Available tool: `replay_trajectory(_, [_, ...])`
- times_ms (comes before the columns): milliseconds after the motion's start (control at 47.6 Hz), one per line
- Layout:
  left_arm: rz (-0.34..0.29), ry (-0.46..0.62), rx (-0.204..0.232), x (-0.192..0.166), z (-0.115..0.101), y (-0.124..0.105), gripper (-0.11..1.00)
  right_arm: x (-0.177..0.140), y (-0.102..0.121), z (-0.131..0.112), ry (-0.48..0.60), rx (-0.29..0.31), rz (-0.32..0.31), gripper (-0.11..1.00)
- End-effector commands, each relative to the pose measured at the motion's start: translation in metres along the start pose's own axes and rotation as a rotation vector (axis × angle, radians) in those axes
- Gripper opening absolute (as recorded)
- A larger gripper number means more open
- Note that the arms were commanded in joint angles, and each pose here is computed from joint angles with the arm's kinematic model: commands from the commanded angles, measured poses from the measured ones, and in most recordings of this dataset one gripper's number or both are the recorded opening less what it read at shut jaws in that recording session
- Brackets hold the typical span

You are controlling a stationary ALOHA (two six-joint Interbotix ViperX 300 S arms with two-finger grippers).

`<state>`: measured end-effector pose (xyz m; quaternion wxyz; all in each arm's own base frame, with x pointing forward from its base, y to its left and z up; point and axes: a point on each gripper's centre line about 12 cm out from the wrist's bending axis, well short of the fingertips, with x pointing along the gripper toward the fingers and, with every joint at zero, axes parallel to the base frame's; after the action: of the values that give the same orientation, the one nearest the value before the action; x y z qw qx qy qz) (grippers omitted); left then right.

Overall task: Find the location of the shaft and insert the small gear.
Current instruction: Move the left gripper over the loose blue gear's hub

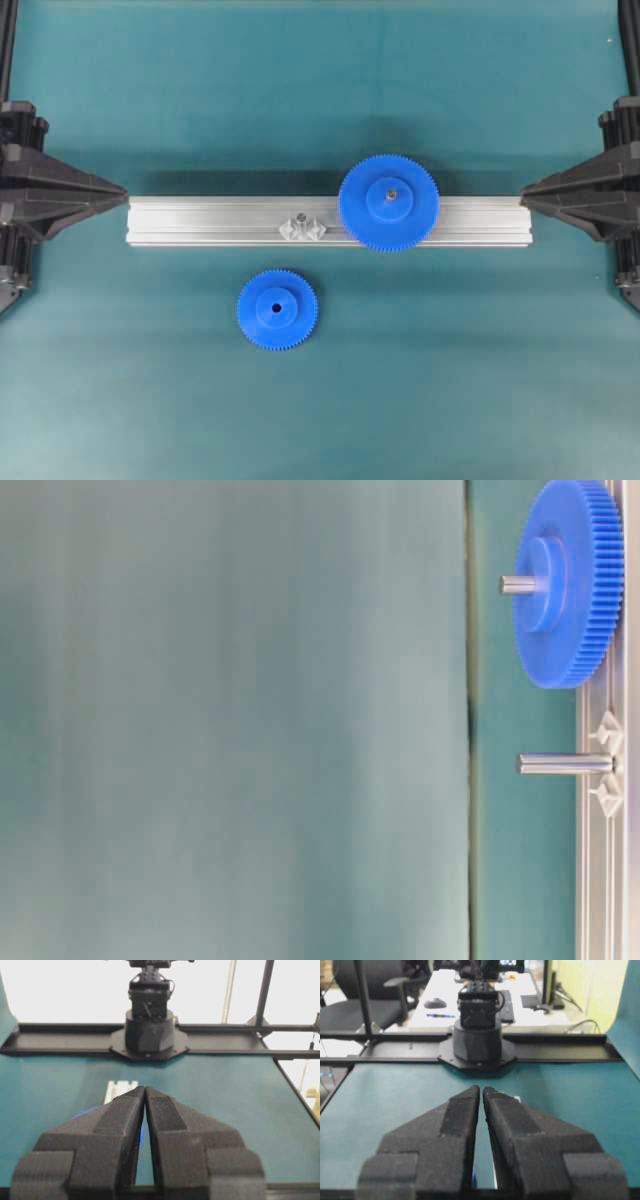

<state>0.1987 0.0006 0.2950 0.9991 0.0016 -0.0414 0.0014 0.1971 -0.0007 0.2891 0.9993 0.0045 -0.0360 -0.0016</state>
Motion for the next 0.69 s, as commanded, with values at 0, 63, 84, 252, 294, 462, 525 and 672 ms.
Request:
replay_trajectory(0, [-0.011,0.032,-0.006,0.009,-0.005,-0.002,0.11,0.002,0.001,-0.006,0.02,0.005,0.005,0.16])
replay_trajectory(63, [-0.011,0.055,-0.007,0.014,-0.009,-0.002,0.06,0.001,0.0,-0.013,0.048,0.031,-0.002,0.19])
replay_trajectory(84, [-0.012,0.061,-0.007,0.016,-0.01,-0.002,0.04,0.0,0.0,-0.015,0.057,0.045,-0.004,0.16])
replay_trajectory(252, [-0.025,0.109,-0.007,0.03,-0.016,-0.005,0.01,-0.001,0.001,-0.024,0.114,0.114,-0.006,-0.01])
replay_trajectory(294, [-0.031,0.121,-0.007,0.033,-0.019,-0.007,0.01,-0.001,0.001,-0.025,0.124,0.118,-0.007,-0.01])
replay_trajectory(462, [-0.055,0.187,-0.009,0.044,-0.028,-0.013,0.01,-0.002,0.001,-0.032,0.178,0.123,-0.009,-0.01])
replay_trajectory(525, [-0.064,0.229,-0.008,0.048,-0.032,-0.016,0.01,-0.002,0.001,-0.034,0.198,0.124,-0.01,-0.01])
replay_trajectory(672, [-0.077,0.331,-0.005,0.06,-0.04,-0.02,0.01,-0.003,0.0,-0.039,0.234,0.126,-0.015,-0.01])
